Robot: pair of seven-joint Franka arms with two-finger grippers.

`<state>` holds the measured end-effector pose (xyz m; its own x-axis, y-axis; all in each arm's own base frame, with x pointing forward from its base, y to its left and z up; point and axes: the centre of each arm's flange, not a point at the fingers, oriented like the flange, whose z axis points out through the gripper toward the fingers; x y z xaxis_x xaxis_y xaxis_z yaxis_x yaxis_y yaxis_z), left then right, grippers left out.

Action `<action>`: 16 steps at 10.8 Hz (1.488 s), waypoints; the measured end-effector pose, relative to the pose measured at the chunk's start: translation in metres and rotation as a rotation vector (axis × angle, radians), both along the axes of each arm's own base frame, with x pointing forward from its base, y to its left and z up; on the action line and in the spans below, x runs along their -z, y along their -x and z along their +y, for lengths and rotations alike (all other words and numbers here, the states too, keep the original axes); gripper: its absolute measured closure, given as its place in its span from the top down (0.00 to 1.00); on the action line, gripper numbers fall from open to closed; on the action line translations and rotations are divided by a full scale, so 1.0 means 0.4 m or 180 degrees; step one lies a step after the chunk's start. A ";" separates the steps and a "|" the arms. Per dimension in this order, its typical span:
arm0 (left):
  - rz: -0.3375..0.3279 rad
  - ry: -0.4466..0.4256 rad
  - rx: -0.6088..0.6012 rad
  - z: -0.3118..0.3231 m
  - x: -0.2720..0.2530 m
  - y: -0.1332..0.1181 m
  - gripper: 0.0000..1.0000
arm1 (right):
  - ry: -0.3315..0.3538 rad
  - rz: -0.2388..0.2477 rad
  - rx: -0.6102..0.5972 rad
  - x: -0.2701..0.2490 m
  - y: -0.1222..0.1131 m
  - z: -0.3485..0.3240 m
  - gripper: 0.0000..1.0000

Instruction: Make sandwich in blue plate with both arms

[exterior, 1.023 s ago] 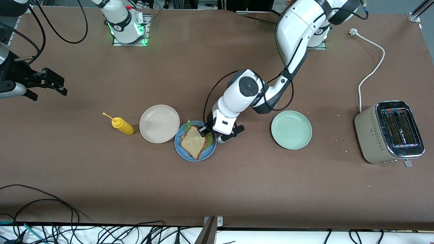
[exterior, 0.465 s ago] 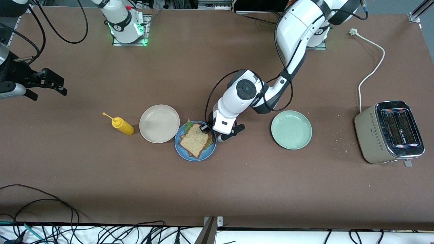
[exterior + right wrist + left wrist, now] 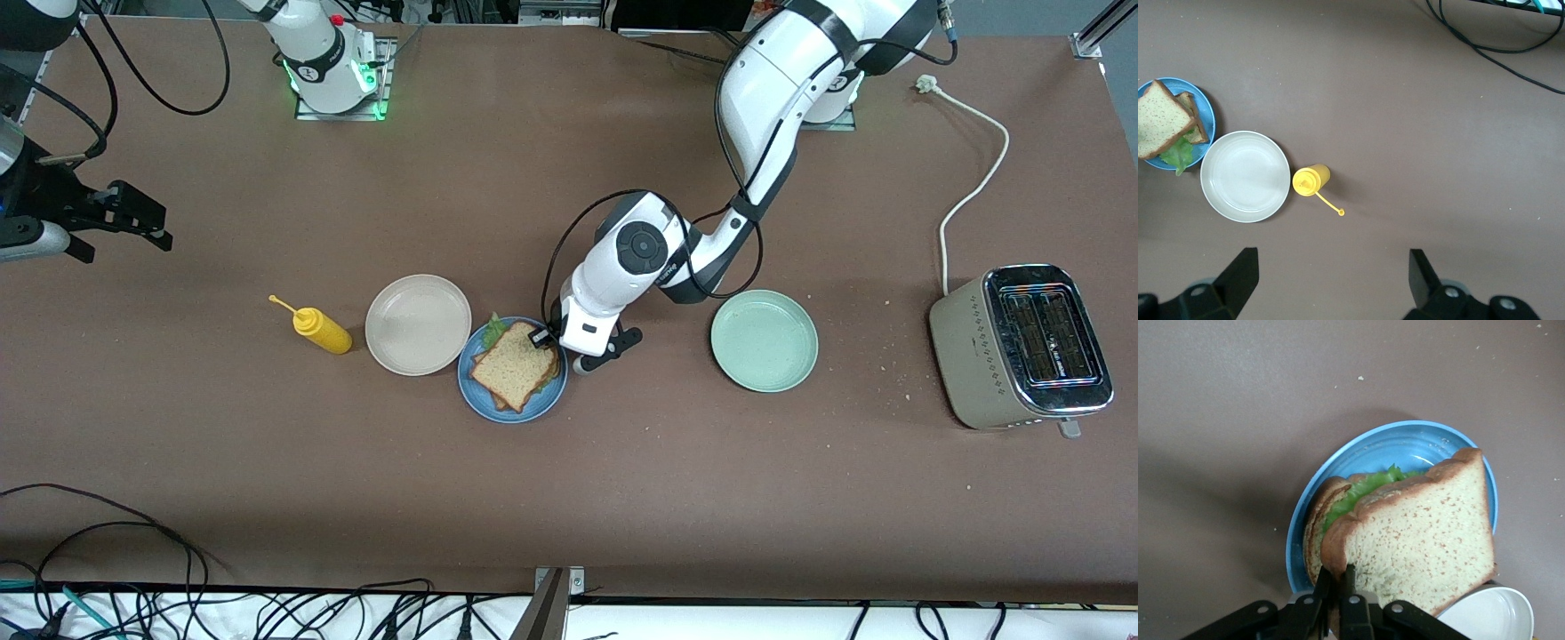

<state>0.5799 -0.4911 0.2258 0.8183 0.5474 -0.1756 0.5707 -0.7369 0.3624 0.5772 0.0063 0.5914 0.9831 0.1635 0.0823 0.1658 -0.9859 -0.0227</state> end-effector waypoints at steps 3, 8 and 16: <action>0.0010 -0.0005 0.0000 0.000 0.007 0.001 0.23 | 0.0006 0.0027 0.0000 0.012 -0.005 -0.001 1.00; -0.0020 0.0003 -0.0027 0.008 -0.003 -0.013 0.89 | 0.0170 0.0078 -0.0025 0.035 -0.015 -0.008 1.00; 0.0323 -0.0594 0.0117 0.311 -0.482 -0.104 1.00 | 0.0176 0.0104 -0.0030 0.049 -0.022 -0.006 1.00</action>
<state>0.6214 -0.3666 0.4184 0.8217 0.5481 -0.1564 0.5687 -0.8069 0.1596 0.5860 0.0041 0.5720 0.9835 0.1760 0.0407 0.1751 -0.9842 0.0263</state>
